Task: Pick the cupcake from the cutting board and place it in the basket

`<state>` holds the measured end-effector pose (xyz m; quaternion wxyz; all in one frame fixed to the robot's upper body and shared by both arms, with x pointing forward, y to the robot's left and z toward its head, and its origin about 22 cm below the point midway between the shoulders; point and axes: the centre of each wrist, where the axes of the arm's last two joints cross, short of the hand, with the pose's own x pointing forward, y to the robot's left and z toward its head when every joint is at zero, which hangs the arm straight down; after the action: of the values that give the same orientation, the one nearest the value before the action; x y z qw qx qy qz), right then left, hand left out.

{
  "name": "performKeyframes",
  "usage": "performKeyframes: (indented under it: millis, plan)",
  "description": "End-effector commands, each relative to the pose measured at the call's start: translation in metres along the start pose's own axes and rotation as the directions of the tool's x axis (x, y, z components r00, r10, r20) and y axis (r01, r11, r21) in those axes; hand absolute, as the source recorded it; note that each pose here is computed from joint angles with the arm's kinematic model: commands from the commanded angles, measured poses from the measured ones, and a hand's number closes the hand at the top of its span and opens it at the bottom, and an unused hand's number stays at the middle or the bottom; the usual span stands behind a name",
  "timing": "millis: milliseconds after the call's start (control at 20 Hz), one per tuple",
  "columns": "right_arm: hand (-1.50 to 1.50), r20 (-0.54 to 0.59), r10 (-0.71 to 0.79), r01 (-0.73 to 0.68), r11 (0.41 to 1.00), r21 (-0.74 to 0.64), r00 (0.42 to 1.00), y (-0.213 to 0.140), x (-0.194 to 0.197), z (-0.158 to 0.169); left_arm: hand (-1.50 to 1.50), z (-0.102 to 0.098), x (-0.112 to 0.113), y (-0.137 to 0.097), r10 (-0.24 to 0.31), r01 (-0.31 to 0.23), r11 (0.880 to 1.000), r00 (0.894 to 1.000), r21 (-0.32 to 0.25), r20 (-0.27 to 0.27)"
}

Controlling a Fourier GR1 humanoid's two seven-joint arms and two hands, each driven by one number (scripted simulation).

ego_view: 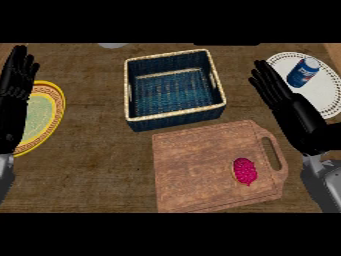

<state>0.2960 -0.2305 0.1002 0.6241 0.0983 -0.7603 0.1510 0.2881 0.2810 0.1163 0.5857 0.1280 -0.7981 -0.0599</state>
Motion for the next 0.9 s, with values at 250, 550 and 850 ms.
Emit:
performKeyframes:
  millis: [250,550,850]
  plan:
    - [1.5,0.206,-0.182,0.191,0.981,-0.025,0.961,0.016,0.009,-0.026,0.0,0.099,-0.116,-0.014,0.057,-0.092,0.996,0.729,-0.014,-0.682]
    - [-1.5,0.215,0.067,-0.103,0.982,0.158,0.974,0.137,-0.024,-0.009,0.0,0.133,-0.133,-0.018,0.019,-0.112,0.991,0.65,-0.071,-0.759]
    - [-1.5,0.025,0.521,-0.52,0.854,-0.036,0.853,0.1,-0.008,-0.016,0.0,0.138,-0.132,-0.017,0.045,-0.109,0.993,0.649,-0.035,-0.759]
